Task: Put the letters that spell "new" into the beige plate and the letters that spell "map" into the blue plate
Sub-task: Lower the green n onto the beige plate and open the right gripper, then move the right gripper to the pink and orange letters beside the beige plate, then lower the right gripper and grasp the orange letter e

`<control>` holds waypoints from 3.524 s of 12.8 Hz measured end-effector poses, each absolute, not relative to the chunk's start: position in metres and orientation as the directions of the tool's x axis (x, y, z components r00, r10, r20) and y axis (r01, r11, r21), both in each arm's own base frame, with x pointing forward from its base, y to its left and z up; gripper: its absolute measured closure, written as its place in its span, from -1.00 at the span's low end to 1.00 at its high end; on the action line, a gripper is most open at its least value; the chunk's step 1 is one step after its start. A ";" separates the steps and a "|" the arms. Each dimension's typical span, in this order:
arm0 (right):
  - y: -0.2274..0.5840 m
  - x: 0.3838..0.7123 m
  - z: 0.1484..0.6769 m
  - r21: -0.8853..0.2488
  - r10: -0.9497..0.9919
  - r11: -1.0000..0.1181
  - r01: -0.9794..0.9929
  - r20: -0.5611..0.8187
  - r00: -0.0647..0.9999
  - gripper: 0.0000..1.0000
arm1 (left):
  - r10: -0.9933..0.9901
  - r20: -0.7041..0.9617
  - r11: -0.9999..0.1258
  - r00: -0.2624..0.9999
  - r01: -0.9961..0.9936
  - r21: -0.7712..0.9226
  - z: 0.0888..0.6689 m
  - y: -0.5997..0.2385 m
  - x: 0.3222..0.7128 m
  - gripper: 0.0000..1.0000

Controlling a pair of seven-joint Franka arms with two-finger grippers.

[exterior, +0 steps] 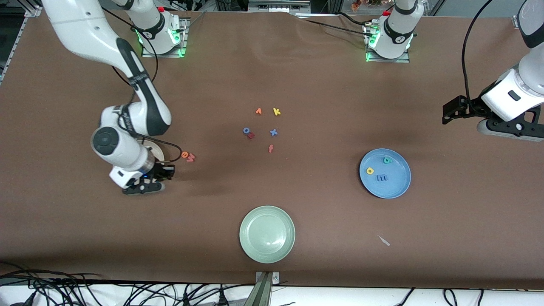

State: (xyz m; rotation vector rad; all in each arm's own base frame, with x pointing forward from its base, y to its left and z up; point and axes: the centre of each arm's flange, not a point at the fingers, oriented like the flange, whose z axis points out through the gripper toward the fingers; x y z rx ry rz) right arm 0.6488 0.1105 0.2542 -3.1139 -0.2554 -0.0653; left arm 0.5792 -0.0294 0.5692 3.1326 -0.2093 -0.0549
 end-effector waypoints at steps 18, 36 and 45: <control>0.161 0.570 0.217 -0.055 -0.045 -0.997 -0.045 -0.012 0.999 -0.38 | -0.126 -0.015 -0.992 0.992 -0.126 0.002 0.579 -0.025 0.581 -1.00; 0.153 0.531 0.173 -0.056 -0.044 -0.998 -0.043 0.006 0.999 -0.38 | -0.125 -0.016 -0.992 0.992 -0.125 0.002 0.578 -0.025 0.581 -1.00; 0.163 0.544 0.159 -0.071 -0.033 -0.997 -0.030 0.047 0.998 -0.37 | -0.125 -0.019 -0.992 0.992 -0.125 0.002 0.576 -0.025 0.582 -1.00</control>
